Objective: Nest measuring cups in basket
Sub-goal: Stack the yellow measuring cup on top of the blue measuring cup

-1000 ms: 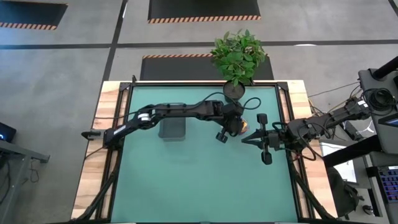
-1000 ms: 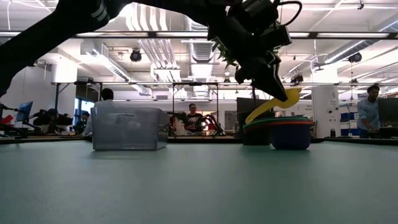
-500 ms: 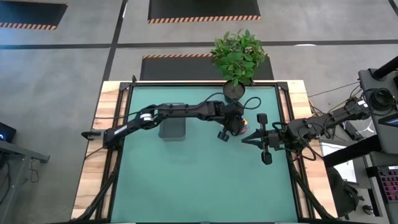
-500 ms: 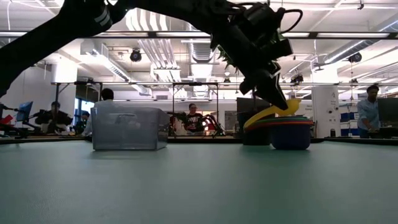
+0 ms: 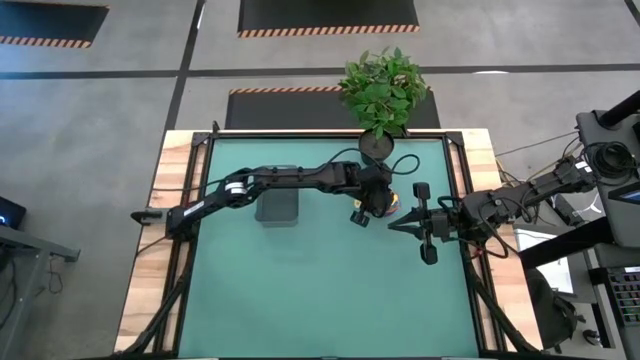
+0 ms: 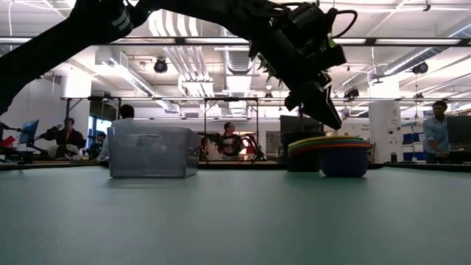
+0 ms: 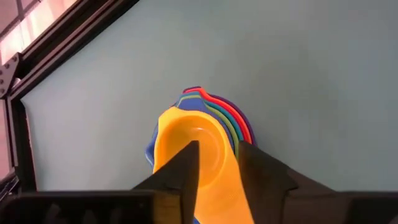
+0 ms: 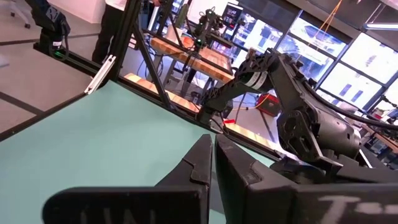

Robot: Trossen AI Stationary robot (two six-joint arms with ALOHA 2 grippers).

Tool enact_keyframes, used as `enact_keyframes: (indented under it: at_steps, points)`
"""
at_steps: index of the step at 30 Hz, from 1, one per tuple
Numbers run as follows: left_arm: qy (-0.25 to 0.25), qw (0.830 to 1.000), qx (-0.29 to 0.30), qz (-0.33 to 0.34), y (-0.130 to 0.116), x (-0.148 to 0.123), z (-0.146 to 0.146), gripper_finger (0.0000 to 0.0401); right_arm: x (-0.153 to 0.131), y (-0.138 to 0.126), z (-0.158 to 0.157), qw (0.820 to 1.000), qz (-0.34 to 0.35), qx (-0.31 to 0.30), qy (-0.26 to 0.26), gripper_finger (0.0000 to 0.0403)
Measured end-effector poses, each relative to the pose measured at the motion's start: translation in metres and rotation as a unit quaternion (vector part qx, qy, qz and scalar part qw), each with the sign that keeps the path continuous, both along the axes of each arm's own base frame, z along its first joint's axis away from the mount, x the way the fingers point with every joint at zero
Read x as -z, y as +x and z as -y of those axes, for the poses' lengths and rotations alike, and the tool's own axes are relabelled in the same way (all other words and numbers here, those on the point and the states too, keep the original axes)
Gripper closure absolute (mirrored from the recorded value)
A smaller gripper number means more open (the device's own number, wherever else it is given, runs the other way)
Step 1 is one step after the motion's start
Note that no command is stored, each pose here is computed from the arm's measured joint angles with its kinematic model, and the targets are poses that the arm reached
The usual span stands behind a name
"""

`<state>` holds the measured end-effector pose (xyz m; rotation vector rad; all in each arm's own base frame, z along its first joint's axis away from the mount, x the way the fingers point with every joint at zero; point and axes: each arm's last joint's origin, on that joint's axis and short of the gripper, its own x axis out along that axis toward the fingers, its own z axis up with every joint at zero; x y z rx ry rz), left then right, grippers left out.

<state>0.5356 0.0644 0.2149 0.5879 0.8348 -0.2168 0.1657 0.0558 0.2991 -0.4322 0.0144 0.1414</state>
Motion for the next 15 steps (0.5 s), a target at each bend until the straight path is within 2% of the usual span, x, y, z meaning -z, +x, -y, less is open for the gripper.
enact_keyframes:
  at_steps: [4, 8, 12, 15]
  points:
    - [-0.004, 1.000, -0.003, -0.005, -0.001, 0.000, 0.001, 0.0275, 0.000, 0.000, 0.000, 1.000, 0.000, 0.000, 0.000, 0.0394]
    - [-0.009, 1.000, -0.004, -0.029, -0.010, -0.010, 0.007, 0.0258, 0.000, 0.000, 0.000, 1.000, -0.002, 0.000, 0.000, 0.0394]
    - [0.008, 0.998, -0.030, -0.046, -0.020, -0.027, 0.015, 0.0272, 0.001, 0.000, 0.000, 1.000, -0.007, 0.002, 0.008, 0.0394]
    - [-0.002, 0.998, -0.039, -0.059, -0.028, -0.037, 0.020, 0.0299, 0.002, -0.001, 0.000, 1.000, -0.009, 0.004, 0.012, 0.0394]
